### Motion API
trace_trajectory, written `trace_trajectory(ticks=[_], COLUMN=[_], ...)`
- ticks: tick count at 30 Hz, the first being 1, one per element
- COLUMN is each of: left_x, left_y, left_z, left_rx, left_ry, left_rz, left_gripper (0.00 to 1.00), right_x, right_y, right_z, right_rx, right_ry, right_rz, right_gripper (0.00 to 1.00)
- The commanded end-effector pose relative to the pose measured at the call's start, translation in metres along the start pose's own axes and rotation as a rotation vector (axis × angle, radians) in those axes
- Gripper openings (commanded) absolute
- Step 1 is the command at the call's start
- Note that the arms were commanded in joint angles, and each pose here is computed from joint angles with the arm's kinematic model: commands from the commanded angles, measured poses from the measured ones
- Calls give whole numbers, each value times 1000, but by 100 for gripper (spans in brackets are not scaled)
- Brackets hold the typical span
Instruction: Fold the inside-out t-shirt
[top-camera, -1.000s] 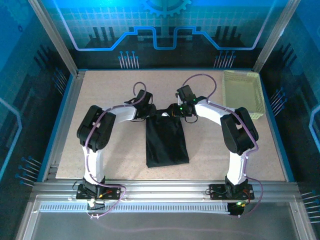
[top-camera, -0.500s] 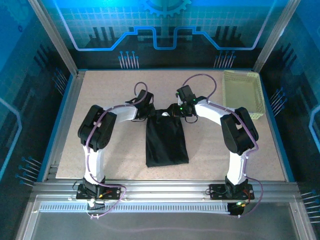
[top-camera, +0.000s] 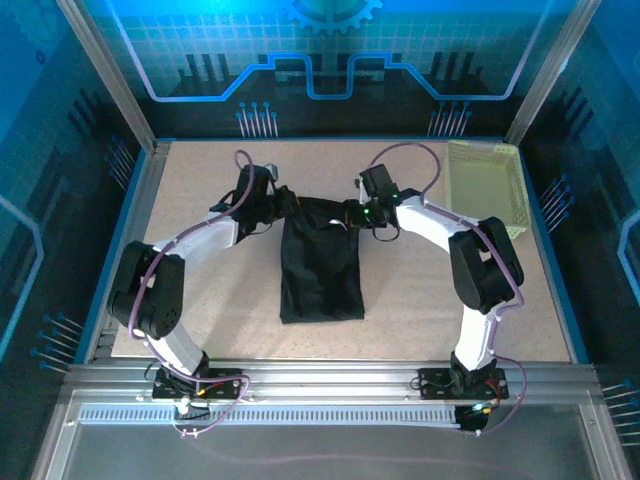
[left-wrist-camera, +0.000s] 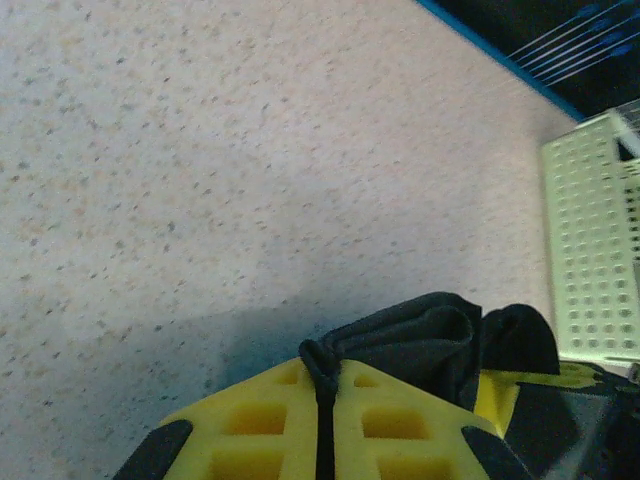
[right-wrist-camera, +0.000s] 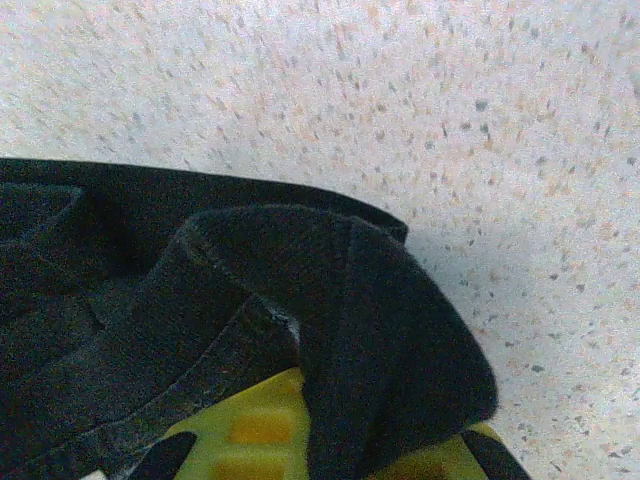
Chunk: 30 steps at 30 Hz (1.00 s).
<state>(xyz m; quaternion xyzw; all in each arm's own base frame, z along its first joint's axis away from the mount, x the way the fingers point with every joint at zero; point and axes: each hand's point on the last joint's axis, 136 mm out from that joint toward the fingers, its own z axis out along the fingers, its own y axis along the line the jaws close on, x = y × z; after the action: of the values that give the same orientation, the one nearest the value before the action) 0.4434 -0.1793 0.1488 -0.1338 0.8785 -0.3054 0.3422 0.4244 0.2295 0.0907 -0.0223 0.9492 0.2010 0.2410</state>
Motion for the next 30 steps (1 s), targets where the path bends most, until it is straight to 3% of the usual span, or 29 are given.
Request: trace_trajectory(ticks=[1, 9, 16, 22, 25, 30], left_x=[-23, -62, -130, -172, -163, -103], left_y=[-11, -29, -76, -112, -117, -98], left_z=[-15, -29, -45, -53, -56, -58], left_rx=[79, 132, 244, 431, 503, 557], left_ry=[-41, -96, -193, -245, -215, -124], left_rz=[-19, -38, 17, 47, 61, 89], left_gripper=[0, 0, 0, 0, 0, 0], right_x=[-44, -83, -157, -205, -202, -153], right_y=[10, 31, 52, 73, 76, 75], right_z=[-36, -74, -125, -148, -148, -134], right_rx=[-76, -117, -166, -374, -441, -475], right_ry=[-116, -206, -350, -451, -451, -446], right_rz=[4, -57, -142, -181, -185, -240], right_gripper=[0, 0, 0, 0, 0, 0])
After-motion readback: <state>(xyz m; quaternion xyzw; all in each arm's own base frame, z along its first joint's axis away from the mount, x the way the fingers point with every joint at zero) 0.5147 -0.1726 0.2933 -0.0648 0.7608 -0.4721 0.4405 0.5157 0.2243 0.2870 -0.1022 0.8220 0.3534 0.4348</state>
